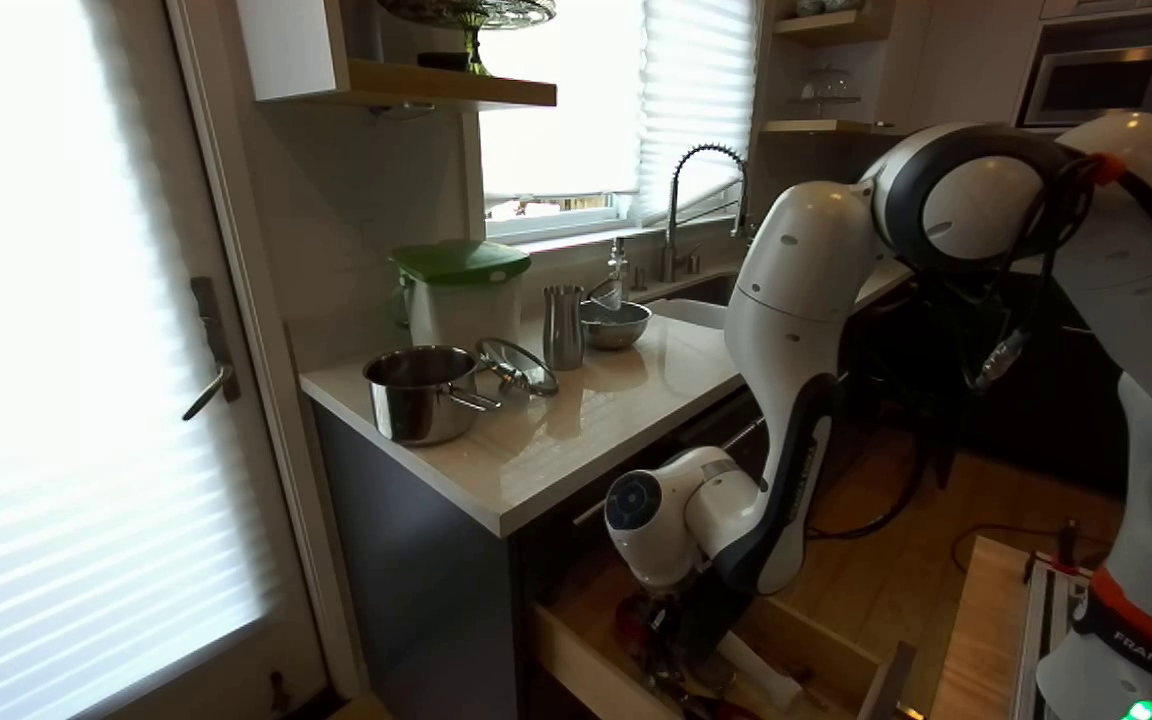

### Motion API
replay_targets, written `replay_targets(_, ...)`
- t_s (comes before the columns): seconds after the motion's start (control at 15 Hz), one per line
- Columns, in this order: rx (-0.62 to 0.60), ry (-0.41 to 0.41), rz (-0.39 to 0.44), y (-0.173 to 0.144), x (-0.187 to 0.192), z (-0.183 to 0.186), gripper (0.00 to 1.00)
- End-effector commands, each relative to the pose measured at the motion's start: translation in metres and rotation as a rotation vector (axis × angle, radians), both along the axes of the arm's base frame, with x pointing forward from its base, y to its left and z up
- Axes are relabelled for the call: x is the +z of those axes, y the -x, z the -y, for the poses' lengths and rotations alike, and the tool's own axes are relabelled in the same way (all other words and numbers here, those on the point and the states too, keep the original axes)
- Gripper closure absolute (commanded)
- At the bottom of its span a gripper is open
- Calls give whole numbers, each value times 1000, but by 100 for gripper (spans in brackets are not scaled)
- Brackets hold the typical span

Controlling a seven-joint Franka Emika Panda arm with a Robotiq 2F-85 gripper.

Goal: Put the wooden thing into the drawer

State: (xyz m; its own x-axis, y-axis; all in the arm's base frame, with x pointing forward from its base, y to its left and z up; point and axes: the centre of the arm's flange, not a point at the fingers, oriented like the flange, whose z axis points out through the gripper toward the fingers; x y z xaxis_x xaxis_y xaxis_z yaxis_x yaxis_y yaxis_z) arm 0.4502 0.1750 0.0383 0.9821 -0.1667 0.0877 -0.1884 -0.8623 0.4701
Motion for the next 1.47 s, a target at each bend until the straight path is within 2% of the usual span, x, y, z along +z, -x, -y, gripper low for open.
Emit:
replay_targets(0.0, 87, -71, 27, 15, 10, 0, 81)
replay_targets(0.2, 106, -93, 23, 25, 9, 0, 81)
replay_targets(0.47, 99, -83, 3, 38, 8, 3, 81)
replay_targets(0.93, 12, 2, 84, 40, 38, 16, 81)
replay_targets(1.07, -1, 1, 57, 42, 41, 18, 81)
replay_targets(1.4, 52, -8, 21, 49, 33, 8, 81)
